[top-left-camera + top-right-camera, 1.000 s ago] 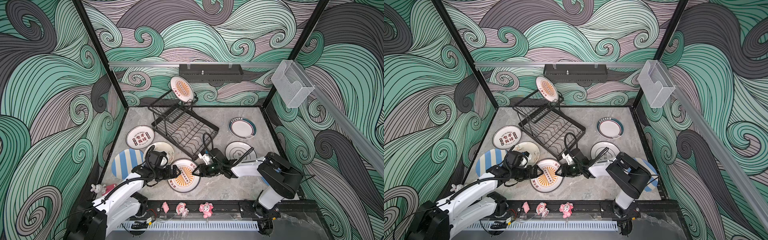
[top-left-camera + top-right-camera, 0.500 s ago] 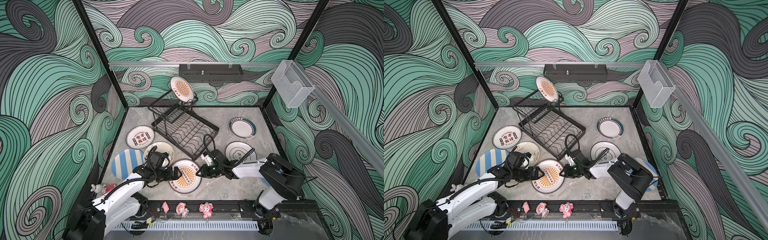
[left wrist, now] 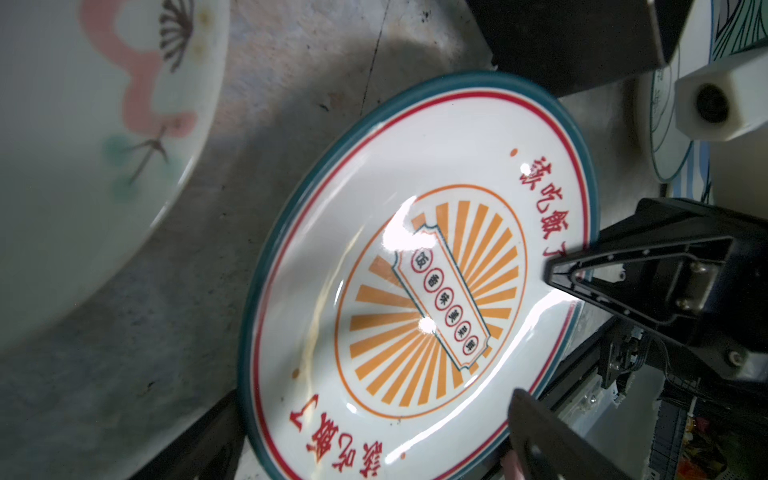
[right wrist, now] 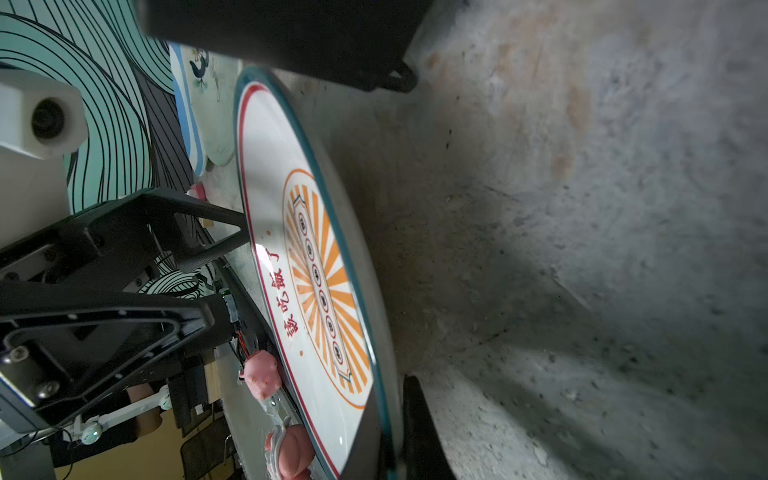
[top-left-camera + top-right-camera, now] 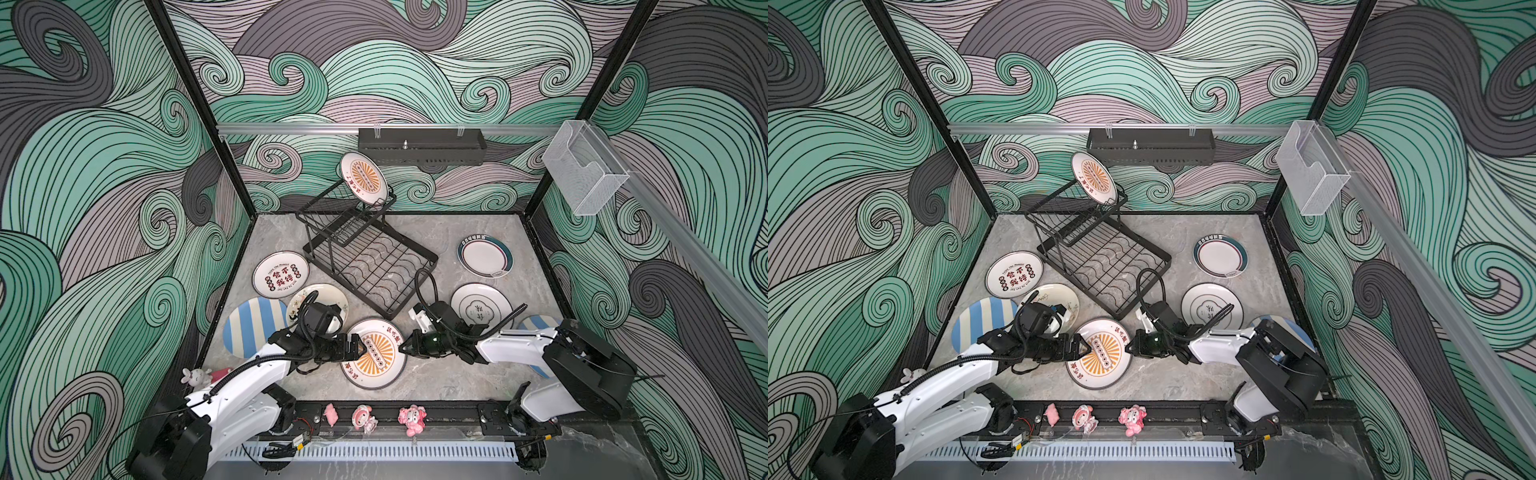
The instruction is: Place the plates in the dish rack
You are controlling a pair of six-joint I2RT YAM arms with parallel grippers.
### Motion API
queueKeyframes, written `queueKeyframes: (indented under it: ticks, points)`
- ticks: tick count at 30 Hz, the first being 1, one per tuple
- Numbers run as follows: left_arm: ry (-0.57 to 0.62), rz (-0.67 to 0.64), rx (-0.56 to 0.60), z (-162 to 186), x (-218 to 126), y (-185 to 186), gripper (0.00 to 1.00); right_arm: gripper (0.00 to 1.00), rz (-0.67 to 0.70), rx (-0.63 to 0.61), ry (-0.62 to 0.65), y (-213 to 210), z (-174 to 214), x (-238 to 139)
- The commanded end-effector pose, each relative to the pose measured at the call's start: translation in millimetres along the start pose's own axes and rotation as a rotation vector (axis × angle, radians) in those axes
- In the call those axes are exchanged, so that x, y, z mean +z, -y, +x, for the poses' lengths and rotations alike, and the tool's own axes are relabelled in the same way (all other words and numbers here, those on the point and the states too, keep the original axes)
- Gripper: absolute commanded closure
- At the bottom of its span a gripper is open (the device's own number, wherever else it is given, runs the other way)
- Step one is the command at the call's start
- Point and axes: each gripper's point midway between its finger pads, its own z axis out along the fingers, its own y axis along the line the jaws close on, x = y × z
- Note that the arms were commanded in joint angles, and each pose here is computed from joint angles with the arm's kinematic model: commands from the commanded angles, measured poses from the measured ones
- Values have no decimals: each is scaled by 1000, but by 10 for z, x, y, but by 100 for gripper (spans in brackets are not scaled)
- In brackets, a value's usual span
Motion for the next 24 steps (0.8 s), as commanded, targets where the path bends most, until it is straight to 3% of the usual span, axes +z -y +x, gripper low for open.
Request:
queueKeyframes:
  ticks: [1, 14, 21, 24]
  points:
    - [43, 55, 37, -168, -85, 226, 1, 97, 52, 16, 26, 110, 11, -48]
    - [96, -30, 25, -403, -323, 283, 1, 100, 121, 23, 147, 125, -54, -654]
    - [166, -104, 134, -747, -778, 415, 2, 100, 131, -13, 277, 74, -214, -1171]
    - [193, -67, 128, -972, -964, 440, 1, 100, 150, -60, 301, -10, -337, -1379]
